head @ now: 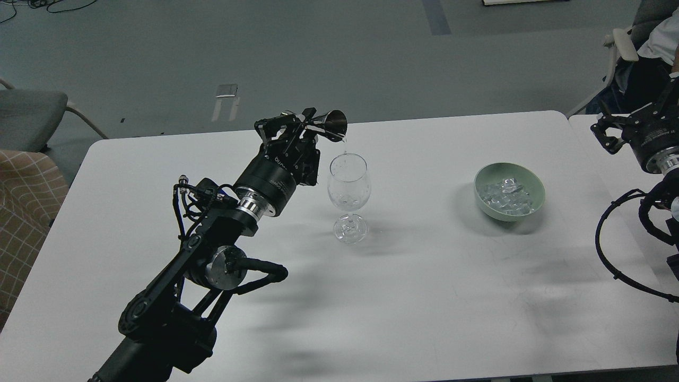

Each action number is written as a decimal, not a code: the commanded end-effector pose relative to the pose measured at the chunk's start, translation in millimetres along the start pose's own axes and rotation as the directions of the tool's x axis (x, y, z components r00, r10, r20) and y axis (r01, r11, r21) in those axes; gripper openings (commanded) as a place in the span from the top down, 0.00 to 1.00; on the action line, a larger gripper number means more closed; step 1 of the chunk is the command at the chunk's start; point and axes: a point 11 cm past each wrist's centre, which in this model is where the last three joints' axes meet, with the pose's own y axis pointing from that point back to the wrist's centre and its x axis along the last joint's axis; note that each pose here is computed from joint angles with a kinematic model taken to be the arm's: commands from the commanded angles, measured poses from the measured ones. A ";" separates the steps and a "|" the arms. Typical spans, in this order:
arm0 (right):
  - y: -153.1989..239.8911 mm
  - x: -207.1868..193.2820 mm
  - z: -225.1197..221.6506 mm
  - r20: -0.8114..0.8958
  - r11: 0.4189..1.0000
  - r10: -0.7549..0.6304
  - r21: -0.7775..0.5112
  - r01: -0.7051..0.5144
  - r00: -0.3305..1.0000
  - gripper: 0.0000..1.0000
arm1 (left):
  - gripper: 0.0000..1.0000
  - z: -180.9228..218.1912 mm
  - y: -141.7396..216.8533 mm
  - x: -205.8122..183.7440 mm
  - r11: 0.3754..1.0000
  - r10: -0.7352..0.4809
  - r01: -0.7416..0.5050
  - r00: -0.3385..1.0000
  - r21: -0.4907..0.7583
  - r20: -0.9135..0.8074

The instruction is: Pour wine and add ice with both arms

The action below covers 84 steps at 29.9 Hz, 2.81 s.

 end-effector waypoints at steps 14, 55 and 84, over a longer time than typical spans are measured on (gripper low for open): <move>-0.2 -0.7 -0.2 0.000 1.000 -0.002 0.001 0.002 1.000 0.00 | 0.98 -0.5 1.3 0.2 1.000 -0.016 0.016 0.997 0.002 0.074; 0.7 -1.0 -4.7 -0.006 1.000 -0.008 0.008 0.008 1.000 0.00 | 0.98 -6.9 0.7 1.7 0.998 -0.059 0.056 0.965 0.018 0.256; 1.2 -0.1 -6.6 -0.010 1.000 -0.007 0.010 0.007 1.000 0.00 | 0.98 -5.2 2.5 4.0 0.996 -0.087 0.084 0.897 0.026 0.433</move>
